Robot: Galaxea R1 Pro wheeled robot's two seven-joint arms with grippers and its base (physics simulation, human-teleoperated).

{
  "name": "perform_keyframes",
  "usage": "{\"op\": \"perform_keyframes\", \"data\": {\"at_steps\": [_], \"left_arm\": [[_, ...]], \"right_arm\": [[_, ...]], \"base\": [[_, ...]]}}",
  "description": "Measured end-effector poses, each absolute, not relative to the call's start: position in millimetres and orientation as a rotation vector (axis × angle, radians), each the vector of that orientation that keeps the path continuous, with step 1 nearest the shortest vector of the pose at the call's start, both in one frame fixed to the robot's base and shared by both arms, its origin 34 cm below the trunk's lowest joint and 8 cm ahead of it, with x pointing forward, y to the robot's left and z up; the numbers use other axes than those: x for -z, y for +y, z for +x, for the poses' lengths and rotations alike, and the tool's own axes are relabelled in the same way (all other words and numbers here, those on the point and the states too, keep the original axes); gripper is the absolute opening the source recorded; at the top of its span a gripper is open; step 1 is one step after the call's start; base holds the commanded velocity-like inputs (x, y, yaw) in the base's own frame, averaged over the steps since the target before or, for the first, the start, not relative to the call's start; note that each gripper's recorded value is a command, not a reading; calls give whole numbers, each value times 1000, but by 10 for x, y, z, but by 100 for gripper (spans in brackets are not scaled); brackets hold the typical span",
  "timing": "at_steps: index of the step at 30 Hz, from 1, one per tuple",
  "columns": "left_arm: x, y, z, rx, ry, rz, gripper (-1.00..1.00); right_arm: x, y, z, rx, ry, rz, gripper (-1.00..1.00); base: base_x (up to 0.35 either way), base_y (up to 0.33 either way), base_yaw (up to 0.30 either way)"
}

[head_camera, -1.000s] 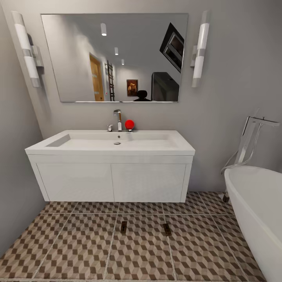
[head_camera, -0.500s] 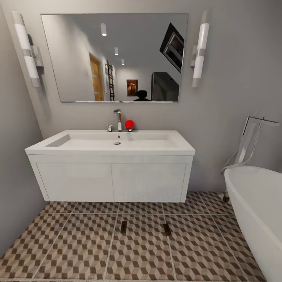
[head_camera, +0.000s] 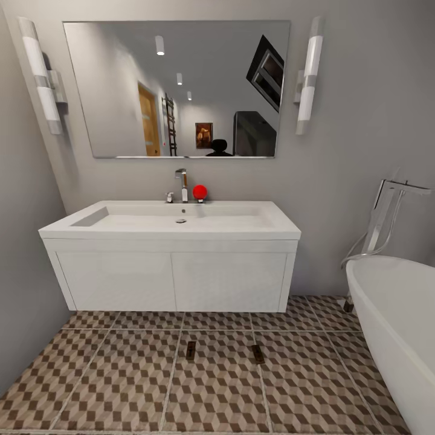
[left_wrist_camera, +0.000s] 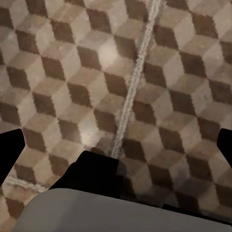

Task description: Take the four mousetraps from the cabinet in the bathroom and place them on the bathroom floor. Make sure all four end up on the same floor surface, and ensure that at least two of them are either under or directly next to the same bathroom sink.

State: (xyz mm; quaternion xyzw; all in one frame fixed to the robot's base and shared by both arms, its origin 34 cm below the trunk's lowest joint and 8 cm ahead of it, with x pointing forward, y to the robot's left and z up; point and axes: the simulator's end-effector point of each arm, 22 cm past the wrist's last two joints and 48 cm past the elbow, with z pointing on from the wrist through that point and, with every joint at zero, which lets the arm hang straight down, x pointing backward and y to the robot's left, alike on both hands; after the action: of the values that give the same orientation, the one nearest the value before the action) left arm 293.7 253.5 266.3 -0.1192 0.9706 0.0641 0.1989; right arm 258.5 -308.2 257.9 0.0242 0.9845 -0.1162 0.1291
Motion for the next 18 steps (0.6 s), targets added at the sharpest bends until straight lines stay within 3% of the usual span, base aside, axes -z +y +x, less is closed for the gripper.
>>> {"op": "perform_keyframes", "data": {"at_steps": [18], "left_arm": [[-2665,2540,2939,-181,2712,-335,100]], "right_arm": [[-2551,-3020,2510,294,2876,57,100]], "base": [[0,0,10]]}}
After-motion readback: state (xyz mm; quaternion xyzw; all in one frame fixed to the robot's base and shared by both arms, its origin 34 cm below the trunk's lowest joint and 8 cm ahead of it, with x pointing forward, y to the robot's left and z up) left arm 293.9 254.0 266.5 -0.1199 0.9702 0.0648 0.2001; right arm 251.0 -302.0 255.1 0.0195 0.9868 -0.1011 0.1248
